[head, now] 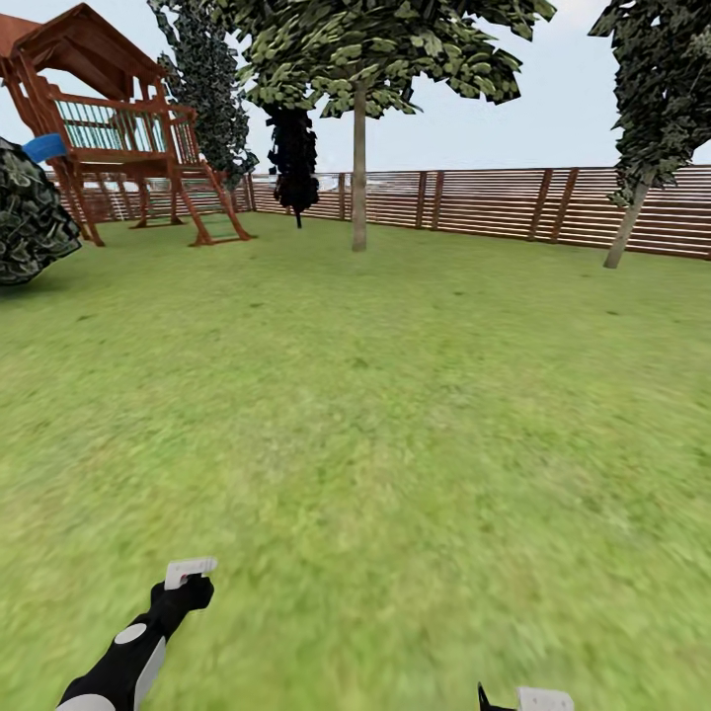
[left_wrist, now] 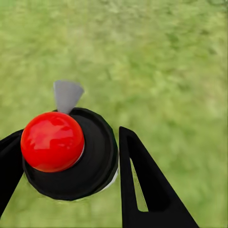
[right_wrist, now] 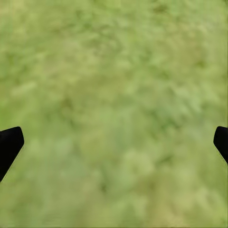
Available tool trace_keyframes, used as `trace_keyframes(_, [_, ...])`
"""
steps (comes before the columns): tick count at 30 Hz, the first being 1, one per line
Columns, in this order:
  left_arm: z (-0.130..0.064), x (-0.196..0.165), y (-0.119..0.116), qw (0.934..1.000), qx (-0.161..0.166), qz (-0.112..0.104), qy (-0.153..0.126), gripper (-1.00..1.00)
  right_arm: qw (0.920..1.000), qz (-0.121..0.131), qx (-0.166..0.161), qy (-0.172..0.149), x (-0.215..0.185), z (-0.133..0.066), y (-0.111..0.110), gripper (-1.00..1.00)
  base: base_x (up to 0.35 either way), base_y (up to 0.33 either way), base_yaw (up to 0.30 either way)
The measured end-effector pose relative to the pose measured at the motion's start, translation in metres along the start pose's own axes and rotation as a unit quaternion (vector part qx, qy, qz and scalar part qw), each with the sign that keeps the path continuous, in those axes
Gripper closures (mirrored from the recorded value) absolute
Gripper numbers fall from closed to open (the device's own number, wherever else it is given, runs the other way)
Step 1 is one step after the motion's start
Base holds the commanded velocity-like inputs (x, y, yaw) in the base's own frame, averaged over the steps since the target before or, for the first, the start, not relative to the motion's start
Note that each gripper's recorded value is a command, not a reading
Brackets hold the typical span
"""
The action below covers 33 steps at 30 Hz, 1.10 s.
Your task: In the garden, pick up the pesticide atomizer on the floor and spray pesticide onto both trees until each tree trunk is fully covered.
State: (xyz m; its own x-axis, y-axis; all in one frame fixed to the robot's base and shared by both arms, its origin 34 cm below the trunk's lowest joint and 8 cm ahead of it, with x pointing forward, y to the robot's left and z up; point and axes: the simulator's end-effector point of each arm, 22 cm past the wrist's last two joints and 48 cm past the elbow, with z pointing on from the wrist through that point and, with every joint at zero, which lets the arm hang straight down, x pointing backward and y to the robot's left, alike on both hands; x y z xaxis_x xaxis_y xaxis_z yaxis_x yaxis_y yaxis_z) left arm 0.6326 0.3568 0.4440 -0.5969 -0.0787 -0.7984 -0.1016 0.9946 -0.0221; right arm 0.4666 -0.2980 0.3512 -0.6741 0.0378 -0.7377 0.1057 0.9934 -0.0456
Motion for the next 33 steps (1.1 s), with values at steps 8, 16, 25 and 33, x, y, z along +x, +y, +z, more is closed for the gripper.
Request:
trace_keyframes(8, [0.0,0.0,0.0,1.0,0.0,0.0,0.0,1.0,1.0,0.0,0.0,0.0,0.0,0.0,0.0,-1.0,0.338,0.0,0.0])
trace_keyframes(16, [0.0,0.0,0.0,1.0,0.0,0.0,0.0,1.0,1.0,0.0,0.0,0.0,0.0002,-0.0001,0.0,-1.0,0.338,0.0,0.0])
trace_keyframes(25, [0.0,-0.0001,0.0,1.0,0.0,0.0,0.0,1.0,1.0,0.0,0.0,0.0,-0.0001,0.0,0.0,-1.0,0.338,0.0,0.0])
trace_keyframes(33, [0.0,-0.0009,0.0014,1.0,-0.001,0.0,-0.001,1.0,1.0,0.0,0.0,0.0,0.0002,-0.0001,0.0,-1.0,0.338,0.0,0.0])
